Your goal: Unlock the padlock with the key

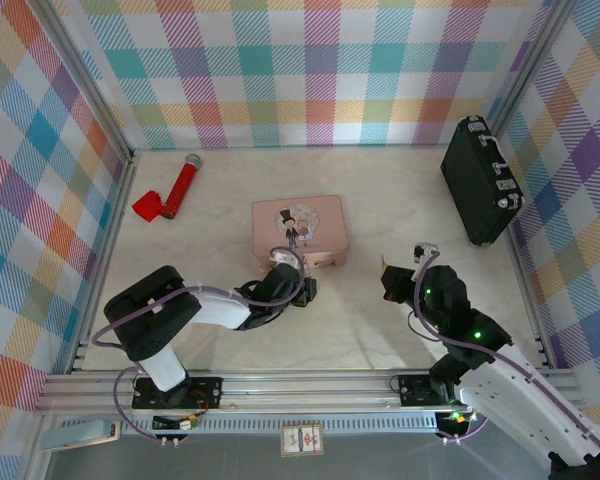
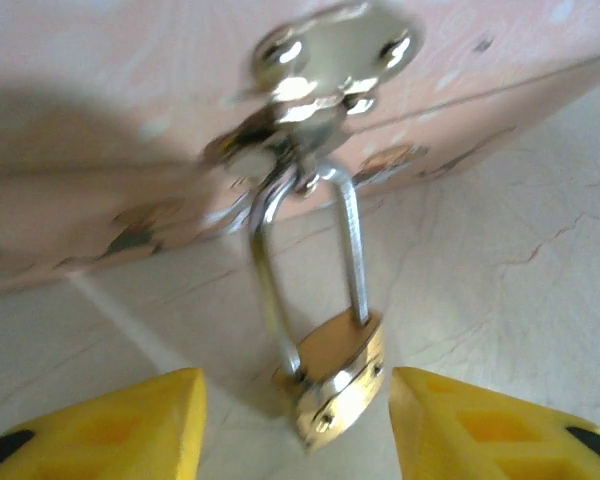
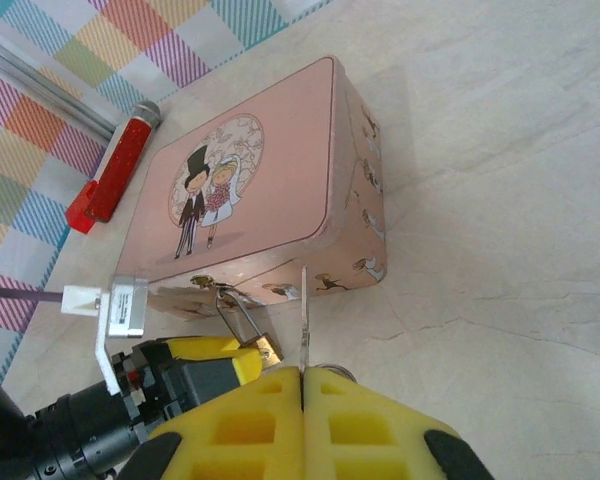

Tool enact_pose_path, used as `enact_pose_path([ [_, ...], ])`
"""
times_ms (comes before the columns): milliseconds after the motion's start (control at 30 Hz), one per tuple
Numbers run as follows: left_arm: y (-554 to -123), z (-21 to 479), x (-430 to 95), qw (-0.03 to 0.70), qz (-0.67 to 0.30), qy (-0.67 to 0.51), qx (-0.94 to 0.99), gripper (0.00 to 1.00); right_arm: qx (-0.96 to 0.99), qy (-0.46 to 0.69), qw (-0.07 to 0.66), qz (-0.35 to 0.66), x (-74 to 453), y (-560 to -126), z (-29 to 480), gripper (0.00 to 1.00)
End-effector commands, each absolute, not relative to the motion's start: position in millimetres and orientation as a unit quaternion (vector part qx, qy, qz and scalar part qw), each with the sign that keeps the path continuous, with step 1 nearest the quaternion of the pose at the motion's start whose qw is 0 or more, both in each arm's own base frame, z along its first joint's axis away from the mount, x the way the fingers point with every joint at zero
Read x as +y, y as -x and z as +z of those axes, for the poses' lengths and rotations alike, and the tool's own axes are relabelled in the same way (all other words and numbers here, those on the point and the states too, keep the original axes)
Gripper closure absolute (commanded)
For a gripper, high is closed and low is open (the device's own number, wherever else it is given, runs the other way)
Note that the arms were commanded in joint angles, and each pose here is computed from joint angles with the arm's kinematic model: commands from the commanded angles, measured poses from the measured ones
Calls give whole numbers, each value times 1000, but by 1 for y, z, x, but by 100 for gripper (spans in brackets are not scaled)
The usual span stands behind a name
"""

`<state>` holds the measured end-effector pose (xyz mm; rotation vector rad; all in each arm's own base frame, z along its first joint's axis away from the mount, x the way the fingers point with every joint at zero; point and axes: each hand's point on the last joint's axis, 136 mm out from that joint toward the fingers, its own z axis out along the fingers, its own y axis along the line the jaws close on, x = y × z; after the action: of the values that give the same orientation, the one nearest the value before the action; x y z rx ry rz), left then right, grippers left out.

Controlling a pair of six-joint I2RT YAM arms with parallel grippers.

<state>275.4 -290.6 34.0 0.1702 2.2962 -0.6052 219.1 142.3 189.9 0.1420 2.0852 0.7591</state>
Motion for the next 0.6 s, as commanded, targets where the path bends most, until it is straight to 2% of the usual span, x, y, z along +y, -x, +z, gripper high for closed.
enact_pose_path([
  [0,-278,54,-290,410,-270,-58,869,46,834,-60,437,332,149,-219,189,100],
  [233,-276,51,-302,403,-343,-64,846,42,840,-58,408,353,162,-219,177,100],
  [567,-287,30,-315,372,-322,-53,869,56,838,-64,391,374,170,-218,175,100],
])
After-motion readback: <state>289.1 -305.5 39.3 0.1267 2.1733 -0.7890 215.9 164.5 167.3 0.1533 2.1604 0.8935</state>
